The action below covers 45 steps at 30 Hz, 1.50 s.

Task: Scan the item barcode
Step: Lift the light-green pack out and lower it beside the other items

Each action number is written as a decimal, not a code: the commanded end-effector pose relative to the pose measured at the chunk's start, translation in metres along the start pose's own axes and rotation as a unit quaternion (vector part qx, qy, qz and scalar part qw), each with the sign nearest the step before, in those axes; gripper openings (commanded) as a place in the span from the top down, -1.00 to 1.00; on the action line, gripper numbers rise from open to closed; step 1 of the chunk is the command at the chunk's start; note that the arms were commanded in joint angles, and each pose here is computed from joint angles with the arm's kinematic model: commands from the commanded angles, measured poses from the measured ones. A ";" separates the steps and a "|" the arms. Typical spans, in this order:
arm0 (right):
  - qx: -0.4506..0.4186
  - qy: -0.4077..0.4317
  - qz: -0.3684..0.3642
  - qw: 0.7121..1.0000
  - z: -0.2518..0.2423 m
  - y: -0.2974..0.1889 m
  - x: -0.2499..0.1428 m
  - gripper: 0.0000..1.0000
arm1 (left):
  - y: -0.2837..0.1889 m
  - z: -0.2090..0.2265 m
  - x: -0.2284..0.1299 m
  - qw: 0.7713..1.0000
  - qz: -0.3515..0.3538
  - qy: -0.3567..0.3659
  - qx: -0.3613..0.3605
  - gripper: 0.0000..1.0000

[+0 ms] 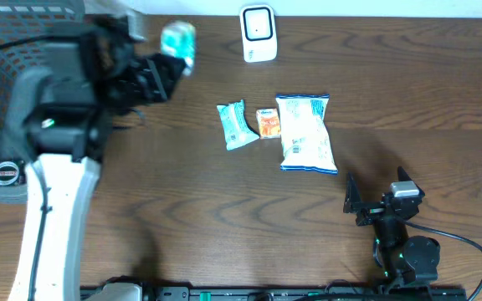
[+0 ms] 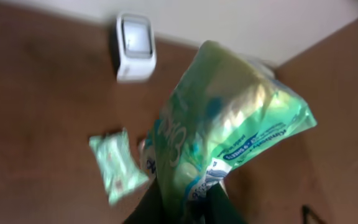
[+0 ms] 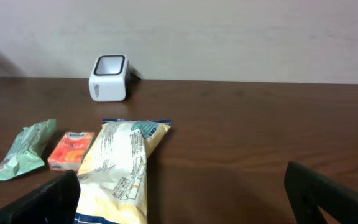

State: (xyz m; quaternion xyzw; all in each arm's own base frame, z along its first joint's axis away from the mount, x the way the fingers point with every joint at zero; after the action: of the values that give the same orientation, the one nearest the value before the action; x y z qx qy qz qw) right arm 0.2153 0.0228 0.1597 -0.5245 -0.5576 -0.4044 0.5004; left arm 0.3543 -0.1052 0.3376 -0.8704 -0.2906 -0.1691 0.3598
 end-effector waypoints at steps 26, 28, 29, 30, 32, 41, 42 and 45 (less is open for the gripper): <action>0.003 0.003 0.000 1.000 0.001 0.000 0.000 -0.99 | 0.214 0.062 -0.111 0.972 0.202 0.040 0.112 0.85; 0.003 0.003 -0.001 1.000 0.001 0.000 0.000 -0.99 | 0.218 0.073 -0.107 0.971 0.187 0.045 0.141 0.85; 0.003 0.003 -0.001 1.000 0.001 0.000 0.000 -0.98 | 0.221 0.079 -0.107 0.970 0.182 0.045 0.152 0.84; 0.003 0.003 0.000 1.000 0.001 0.000 0.000 -0.99 | 0.223 0.081 -0.106 0.970 0.179 0.043 0.158 0.85; 0.003 0.003 -0.001 1.000 0.001 0.000 0.000 -0.99 | 0.229 0.086 -0.109 0.970 0.180 0.033 0.161 0.84; 0.003 0.003 -0.001 1.000 0.001 0.000 0.000 -0.98 | 0.249 0.112 -0.128 0.961 0.199 -0.021 0.191 0.84; 0.003 0.003 -0.001 1.000 0.001 0.000 0.000 -0.99 | 0.249 0.114 -0.130 0.960 0.202 -0.022 0.194 0.85; 0.003 0.003 -0.001 1.000 0.001 0.000 0.000 -0.98 | 0.246 0.120 -0.130 0.956 0.201 -0.022 0.212 0.85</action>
State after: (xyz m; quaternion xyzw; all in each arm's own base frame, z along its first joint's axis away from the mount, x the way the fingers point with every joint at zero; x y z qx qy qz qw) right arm 0.2153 0.0228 0.1597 -0.5245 -0.5576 -0.4044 0.5004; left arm 0.4138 -0.2149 0.0609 -0.8298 -0.1327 -0.0131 0.5420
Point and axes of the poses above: each gripper's point midway between its finger pads, its own y axis out along the fingers, its own z axis along the line the jaws close on, x = y × z, the point moved 3 cm from there along -y, back along the fingers, and after that the axes turned 11 degrees about -y, right-handed, at the moved point
